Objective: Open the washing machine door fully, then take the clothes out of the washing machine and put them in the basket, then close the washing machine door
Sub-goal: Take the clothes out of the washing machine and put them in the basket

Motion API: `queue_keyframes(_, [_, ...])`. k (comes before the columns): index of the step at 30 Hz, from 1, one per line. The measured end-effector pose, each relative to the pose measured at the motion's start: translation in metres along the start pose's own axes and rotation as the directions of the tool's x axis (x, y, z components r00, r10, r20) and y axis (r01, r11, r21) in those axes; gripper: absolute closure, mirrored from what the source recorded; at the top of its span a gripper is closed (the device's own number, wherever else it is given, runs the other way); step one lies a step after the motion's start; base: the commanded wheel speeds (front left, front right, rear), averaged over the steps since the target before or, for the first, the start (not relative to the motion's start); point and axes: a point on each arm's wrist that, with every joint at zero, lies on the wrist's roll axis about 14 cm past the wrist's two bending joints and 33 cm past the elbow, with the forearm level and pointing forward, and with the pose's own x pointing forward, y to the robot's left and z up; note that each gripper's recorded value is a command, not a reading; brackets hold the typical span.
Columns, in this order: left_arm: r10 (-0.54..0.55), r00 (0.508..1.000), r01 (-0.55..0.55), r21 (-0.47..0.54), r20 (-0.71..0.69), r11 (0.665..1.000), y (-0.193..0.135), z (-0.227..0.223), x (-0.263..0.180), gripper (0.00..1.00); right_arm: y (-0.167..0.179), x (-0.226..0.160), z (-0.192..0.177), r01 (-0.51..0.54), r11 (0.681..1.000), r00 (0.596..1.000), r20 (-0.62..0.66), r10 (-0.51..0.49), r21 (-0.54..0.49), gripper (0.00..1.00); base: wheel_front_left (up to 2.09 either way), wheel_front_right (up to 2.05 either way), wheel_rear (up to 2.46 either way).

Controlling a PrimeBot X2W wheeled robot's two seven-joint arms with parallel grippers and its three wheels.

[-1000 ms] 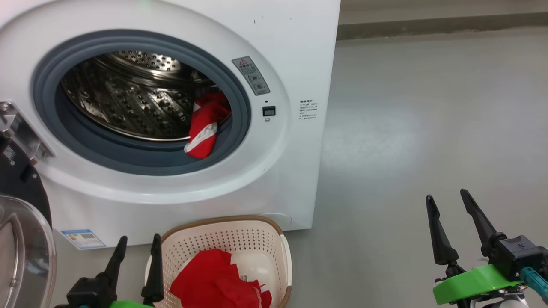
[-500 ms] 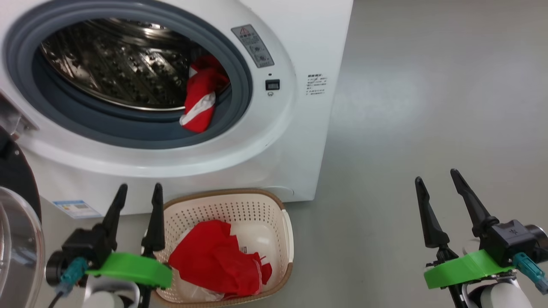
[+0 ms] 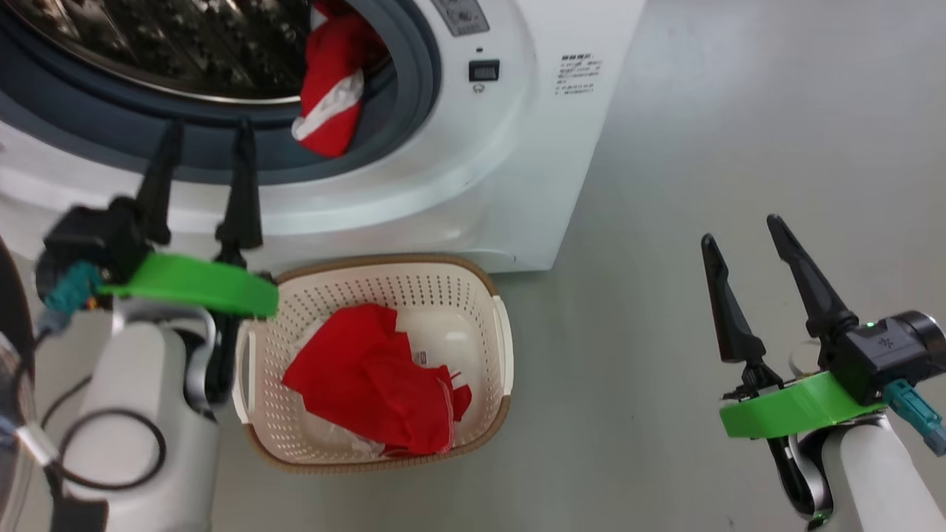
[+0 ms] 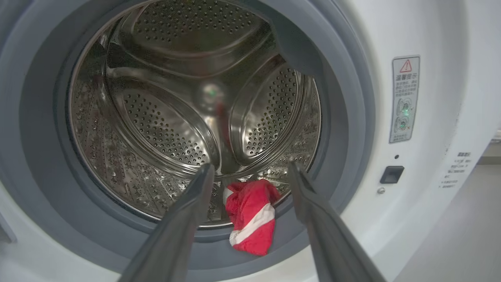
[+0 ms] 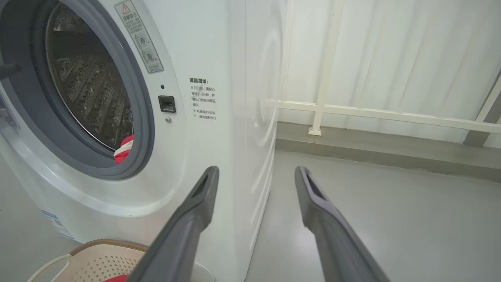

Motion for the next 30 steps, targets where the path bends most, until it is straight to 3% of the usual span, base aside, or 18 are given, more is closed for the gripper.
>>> queue_keyframes(19, [0.016, 0.987, -0.017, -0.006, -0.158, 1.0, 0.016, -0.08, 0.1, 0.0, -0.008, 0.038, -0.062, -0.014, 1.0, 0.994, -0.109, 0.014, 0.003, 0.0, 0.0, 0.0, 0.0])
queue_keyframes(24, [0.025, 0.981, -0.047, -0.111, -0.192, 0.993, 0.011, -0.098, 0.12, 0.0, -0.015, 0.04, -0.068, -0.005, 1.0, 0.993, -0.12, 0.004, -0.007, 0.0, 0.0, 0.0, 0.0])
queue_keyframes(30, [0.013, 0.954, -0.098, -0.271, -0.3, 0.958, -0.003, -0.122, 0.133, 0.0, -0.024, 0.034, -0.075, 0.018, 1.0, 0.989, -0.146, -0.021, -0.019, 0.0, 0.0, 0.0, 0.0])
